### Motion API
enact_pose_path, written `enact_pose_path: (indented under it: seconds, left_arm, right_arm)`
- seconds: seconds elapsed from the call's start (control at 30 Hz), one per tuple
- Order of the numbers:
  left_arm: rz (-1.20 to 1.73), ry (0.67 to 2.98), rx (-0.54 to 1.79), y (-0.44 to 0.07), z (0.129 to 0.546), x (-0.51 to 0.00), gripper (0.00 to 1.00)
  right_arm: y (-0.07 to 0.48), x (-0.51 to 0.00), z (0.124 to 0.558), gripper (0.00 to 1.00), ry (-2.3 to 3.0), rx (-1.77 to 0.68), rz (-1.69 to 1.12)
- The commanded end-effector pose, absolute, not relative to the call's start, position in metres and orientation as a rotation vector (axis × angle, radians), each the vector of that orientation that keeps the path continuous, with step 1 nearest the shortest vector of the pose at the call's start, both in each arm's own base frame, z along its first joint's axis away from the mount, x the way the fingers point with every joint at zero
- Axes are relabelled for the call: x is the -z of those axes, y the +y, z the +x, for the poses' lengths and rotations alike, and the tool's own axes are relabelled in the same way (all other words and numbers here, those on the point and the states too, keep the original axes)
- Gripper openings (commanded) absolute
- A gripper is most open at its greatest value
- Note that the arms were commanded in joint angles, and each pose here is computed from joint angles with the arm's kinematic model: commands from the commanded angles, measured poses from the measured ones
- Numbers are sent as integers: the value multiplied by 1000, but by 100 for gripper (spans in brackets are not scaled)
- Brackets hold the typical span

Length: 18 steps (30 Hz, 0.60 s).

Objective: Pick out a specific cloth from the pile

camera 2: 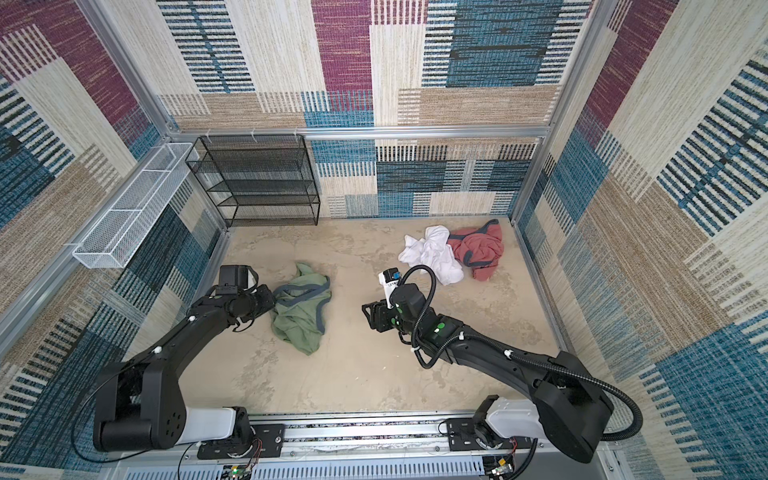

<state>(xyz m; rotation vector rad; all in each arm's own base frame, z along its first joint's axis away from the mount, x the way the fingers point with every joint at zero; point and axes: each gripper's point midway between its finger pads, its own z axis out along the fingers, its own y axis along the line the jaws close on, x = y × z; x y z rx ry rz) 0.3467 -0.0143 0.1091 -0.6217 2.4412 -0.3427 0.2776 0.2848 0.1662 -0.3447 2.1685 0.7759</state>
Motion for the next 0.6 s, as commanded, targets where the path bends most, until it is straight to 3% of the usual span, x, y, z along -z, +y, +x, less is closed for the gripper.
enact_pose_path:
  seconds: [0.0,0.57]
  left_arm:
    - [-642,2439,281,-6,328,-122,37]
    - [-540,2351,363,-18,297,-174,37]
  right_arm:
    - [293,-175,285,64,2128,-777,-348]
    - [363,-133,256,64,2178,-790,-501]
